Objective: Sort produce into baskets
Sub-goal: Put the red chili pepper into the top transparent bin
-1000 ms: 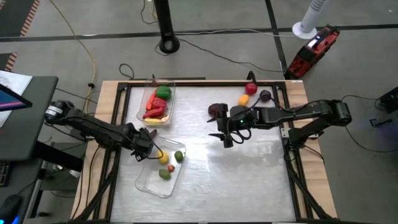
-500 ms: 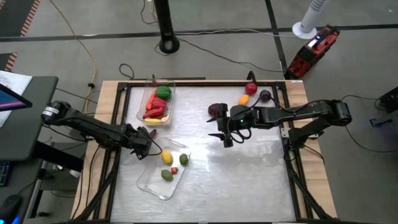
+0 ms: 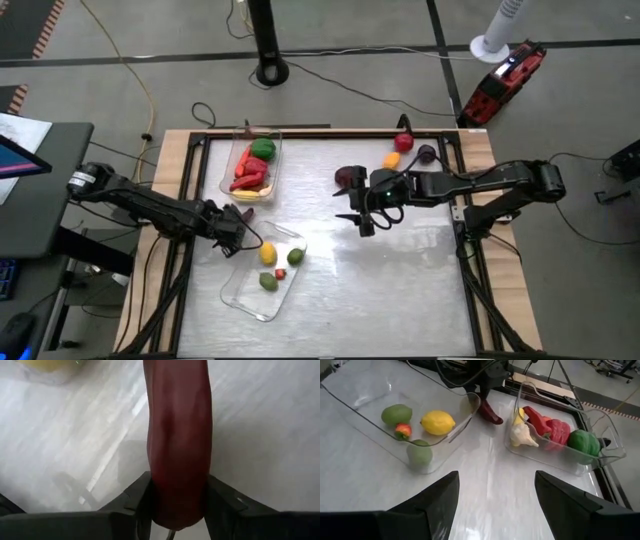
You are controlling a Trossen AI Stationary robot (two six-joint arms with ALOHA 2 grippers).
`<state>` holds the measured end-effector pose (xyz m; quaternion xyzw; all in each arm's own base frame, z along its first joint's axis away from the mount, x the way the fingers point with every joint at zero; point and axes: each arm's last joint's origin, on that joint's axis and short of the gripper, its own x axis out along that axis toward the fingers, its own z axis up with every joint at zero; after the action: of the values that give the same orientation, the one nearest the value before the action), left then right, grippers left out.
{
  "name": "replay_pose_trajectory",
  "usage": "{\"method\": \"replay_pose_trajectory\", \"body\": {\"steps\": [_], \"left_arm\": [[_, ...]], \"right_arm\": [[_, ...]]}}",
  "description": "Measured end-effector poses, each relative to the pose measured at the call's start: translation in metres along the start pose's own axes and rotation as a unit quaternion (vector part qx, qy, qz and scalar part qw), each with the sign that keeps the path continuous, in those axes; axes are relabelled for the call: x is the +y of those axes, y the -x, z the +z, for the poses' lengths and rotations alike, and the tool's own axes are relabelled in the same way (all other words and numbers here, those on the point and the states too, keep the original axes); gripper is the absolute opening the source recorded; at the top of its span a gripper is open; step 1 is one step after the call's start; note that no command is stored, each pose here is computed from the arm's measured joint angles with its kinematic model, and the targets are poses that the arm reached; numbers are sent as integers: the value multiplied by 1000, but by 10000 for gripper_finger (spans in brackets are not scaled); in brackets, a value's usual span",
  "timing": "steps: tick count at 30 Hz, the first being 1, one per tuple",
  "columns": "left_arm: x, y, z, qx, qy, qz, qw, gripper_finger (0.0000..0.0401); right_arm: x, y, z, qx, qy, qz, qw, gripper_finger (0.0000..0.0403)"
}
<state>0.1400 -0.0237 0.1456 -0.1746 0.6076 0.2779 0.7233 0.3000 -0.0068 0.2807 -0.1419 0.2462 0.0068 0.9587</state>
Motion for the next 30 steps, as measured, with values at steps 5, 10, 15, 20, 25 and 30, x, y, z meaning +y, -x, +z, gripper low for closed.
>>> {"method": "replay_pose_trajectory", "body": {"steps": [5, 10, 15, 20, 25, 30], "left_arm": [[-4, 17, 6, 15, -2, -37, 999, 126], [-10, 58, 20, -5, -11, -100, 995, 130], [-7, 95, 28, -38, 1, -126, 991, 131], [0, 110, 37, -151, 18, -58, 987, 131], [15, 110, 51, -209, 32, 29, 977, 137], [34, 102, 73, -203, 44, 70, 976, 182]], "right_arm": [[-3, 0, -4, 15, -4, -1, 1000, 285], [-14, 2, -9, 28, -18, 2, 999, 285], [-22, 2, -17, 46, -41, 7, 998, 285], [-21, 1, -28, 53, -39, 6, 998, 285], [-33, 18, -34, 43, -52, -20, 998, 285], [-39, 28, -42, -4, -75, -20, 997, 285]]}}
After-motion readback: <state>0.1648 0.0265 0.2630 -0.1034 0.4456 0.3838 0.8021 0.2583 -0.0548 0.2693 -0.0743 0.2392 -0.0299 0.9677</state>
